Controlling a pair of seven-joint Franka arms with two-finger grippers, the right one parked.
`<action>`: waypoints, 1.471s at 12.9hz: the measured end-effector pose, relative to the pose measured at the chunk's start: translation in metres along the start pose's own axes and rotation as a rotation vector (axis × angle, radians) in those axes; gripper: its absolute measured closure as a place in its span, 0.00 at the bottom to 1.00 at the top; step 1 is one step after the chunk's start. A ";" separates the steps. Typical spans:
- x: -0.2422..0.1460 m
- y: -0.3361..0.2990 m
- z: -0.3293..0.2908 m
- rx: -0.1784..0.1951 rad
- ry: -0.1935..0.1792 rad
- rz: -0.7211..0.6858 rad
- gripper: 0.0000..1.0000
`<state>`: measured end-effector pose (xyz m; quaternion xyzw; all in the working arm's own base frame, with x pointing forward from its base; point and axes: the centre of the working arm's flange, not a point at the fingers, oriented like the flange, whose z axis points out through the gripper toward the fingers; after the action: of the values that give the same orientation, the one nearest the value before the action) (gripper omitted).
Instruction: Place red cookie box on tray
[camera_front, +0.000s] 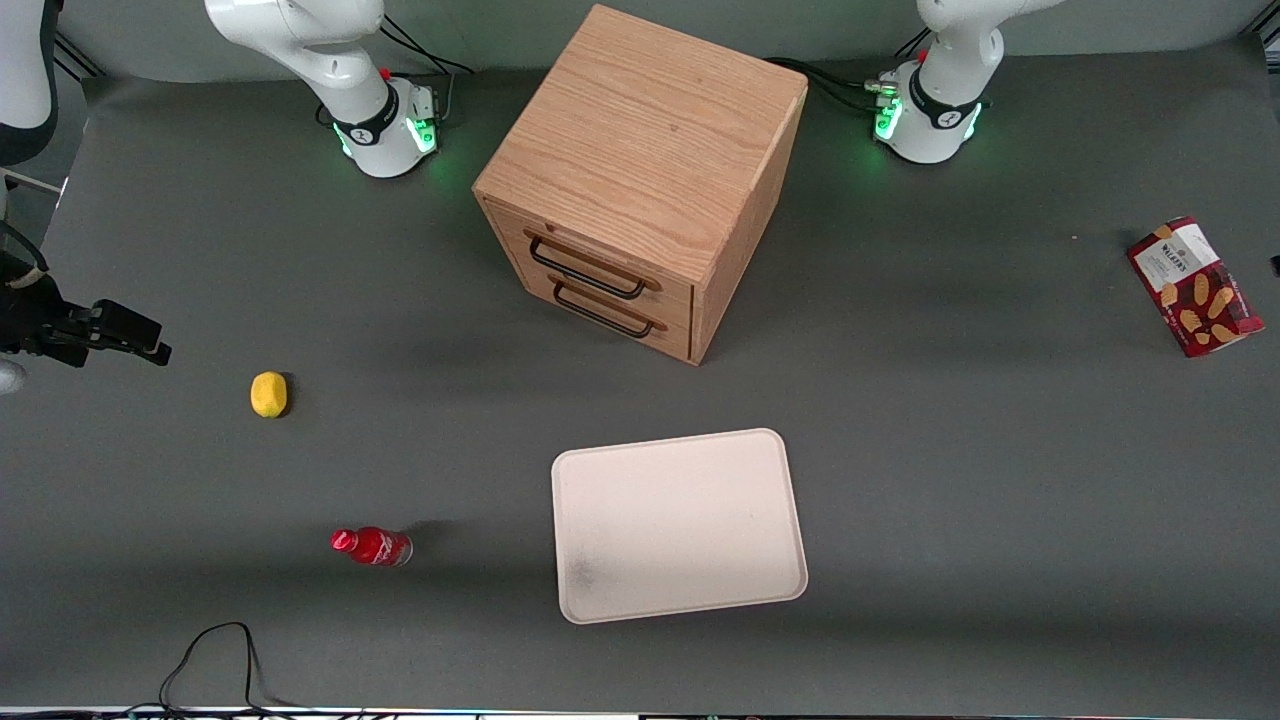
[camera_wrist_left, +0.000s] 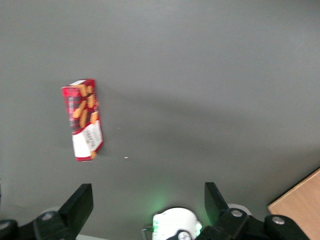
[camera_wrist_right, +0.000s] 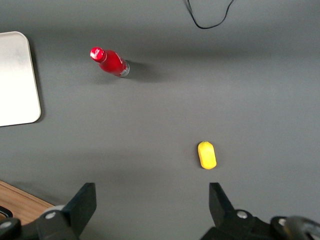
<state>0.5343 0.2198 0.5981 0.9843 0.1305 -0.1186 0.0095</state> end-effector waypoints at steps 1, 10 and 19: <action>-0.007 -0.045 0.003 -0.017 -0.002 -0.009 0.00; -0.031 -0.149 0.086 0.031 0.052 -0.002 0.00; -0.041 -0.185 0.262 0.005 0.189 -0.095 0.00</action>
<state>0.3875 0.3748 0.3553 0.9837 0.1773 -0.0260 -0.0107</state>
